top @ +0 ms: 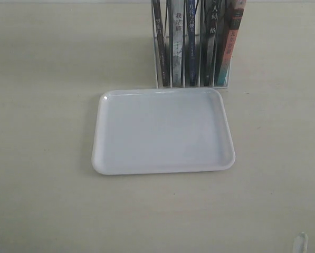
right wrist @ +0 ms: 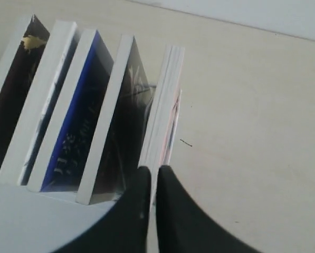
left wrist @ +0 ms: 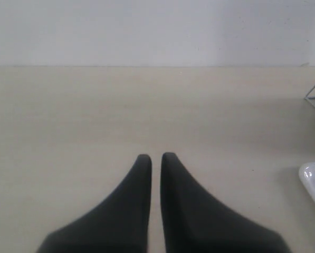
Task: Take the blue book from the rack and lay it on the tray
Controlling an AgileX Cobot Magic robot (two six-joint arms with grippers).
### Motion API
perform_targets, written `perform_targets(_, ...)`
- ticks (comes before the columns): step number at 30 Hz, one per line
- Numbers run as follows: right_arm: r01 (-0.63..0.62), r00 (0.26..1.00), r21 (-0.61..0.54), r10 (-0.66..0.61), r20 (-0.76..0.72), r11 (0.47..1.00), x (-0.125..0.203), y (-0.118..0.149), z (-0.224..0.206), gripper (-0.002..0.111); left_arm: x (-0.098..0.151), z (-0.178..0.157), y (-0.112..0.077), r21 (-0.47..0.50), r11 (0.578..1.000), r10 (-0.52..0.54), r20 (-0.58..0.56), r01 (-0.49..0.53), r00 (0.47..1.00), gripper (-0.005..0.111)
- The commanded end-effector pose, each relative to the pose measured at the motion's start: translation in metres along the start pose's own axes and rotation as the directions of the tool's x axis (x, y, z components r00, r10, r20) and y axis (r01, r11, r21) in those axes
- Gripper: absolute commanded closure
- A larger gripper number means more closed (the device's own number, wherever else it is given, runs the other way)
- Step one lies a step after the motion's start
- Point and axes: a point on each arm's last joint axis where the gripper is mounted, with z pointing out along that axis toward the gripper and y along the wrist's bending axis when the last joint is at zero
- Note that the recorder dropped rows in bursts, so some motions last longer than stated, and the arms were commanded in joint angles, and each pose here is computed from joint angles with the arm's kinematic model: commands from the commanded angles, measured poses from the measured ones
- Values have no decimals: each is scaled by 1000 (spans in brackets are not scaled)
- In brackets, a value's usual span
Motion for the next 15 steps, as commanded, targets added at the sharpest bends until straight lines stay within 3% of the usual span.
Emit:
perform_targets(1,8,996,0,-8,-93,1000,0,1,15,85,1,0,0,8,1000,6,4,-6,1000,101)
perform_targets(3,12,993,8,-11,-118,1000,0,0,25,70,1,0,0,8,1000,6,4,-6,1000,101)
perform_targets(5,9,990,4,-8,-139,1000,1,1,36,63,1,0,0,8,1000,6,4,-6,1000,101)
perform_targets(15,6,978,5,-5,-207,1000,5,1,70,64,1,0,0,8,1000,6,4,-6,1000,101)
